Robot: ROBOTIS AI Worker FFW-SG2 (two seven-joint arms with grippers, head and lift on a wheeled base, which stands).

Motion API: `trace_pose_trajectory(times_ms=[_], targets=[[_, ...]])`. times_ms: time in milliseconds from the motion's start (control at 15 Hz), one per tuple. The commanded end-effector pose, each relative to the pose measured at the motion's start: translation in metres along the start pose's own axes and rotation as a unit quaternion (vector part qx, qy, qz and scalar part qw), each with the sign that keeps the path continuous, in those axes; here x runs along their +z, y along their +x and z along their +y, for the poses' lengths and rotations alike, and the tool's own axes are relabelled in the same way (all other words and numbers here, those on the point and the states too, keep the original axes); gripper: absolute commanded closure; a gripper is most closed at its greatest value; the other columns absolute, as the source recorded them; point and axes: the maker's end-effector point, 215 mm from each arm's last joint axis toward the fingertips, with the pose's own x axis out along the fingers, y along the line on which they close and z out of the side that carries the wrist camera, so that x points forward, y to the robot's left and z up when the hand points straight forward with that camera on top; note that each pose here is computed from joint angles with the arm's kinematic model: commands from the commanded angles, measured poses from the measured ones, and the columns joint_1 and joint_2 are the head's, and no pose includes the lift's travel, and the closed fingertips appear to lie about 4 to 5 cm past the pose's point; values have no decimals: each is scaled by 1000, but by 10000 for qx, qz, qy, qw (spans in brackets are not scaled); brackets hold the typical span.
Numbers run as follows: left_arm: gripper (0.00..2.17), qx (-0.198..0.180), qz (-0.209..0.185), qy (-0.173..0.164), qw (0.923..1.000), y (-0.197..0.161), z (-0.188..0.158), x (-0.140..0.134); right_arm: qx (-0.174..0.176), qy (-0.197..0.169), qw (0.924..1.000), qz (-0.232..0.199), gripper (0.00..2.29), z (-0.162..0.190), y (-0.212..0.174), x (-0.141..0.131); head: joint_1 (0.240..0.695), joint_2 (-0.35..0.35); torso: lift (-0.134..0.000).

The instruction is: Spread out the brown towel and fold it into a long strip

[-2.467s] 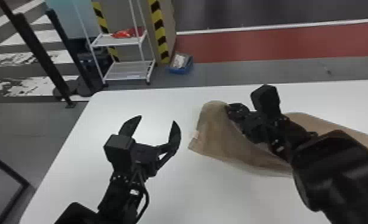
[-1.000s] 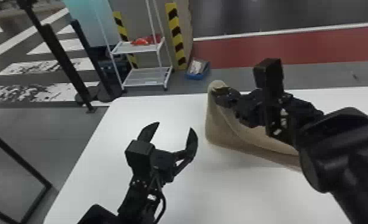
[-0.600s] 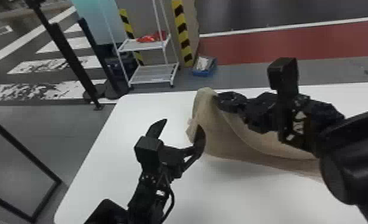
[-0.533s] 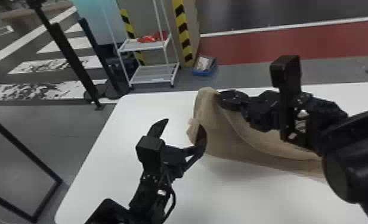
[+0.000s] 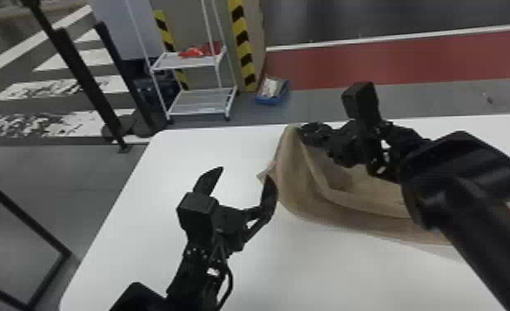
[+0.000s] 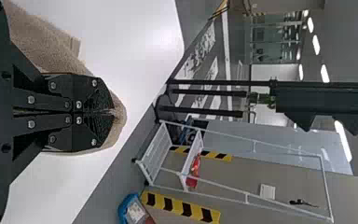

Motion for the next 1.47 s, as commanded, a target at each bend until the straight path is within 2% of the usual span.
trace_pose_trajectory(times_ms=[0, 67, 133, 200, 333, 467, 533, 667, 800, 1000, 1133, 1200, 1267, 1400], targets=[[80, 10, -16, -8, 10000, -1, 0, 1, -405, -287, 9980, 390, 846, -22, 3, -19, 676, 262, -125], [80, 18, -25, -5, 10000, 0, 1, 2, -823, -498, 9927, 733, 151, -37, 0, -37, 677, 255, -125], [80, 17, -16, 1, 10000, 0, 1, 1, -1140, -638, 9860, 1034, -2, -52, -7, -55, 677, 245, -125], [80, 12, -30, 0, 10000, 1, 0, 2, -1227, -554, 9835, 1205, -2, -55, -12, -67, 681, 220, -125], [80, 5, -21, 10, 10000, 2, 0, 2, -1291, -270, 9832, 1259, 33, -54, -23, -72, 692, 200, -125], [80, -3, -40, 16, 10000, 2, 1, 4, -1151, 364, 9810, 1518, 56, -54, -56, -91, 695, 189, -125], [80, -9, -37, 9, 10000, 3, 0, 4, -1123, 573, 9823, 1386, 70, -56, -76, -89, 695, 186, -125], [80, -24, -49, 9, 10000, 5, -2, 5, -1259, 644, 9835, 1131, 100, -63, -121, -85, 695, 170, -125], [80, -34, -52, -8, 10000, 5, -3, 6, -1281, 904, 9839, 858, 134, -70, -169, -85, 695, 143, -125], [80, -28, -45, 0, 10000, 6, -3, 4, -1488, 963, 9816, 713, 151, -82, -236, -101, 695, 80, -125], [80, -9, -33, -11, 10000, 6, -3, 2, -1392, 1224, 9806, 639, 154, -81, -277, -117, 695, 31, -125], [80, -13, -24, -19, 10000, 6, -4, 1, -1359, 1393, 9794, 542, 191, -81, -297, -122, 695, 31, -125], [80, -9, -24, -26, 10000, 6, -4, 0, -1339, 1425, 9795, 495, 194, -82, -314, -126, 695, 2, -125], [80, -7, 6, -25, 10000, 6, -4, -4, -1467, 1541, 9760, 473, 194, -85, -348, -140, 695, -29, -125]])
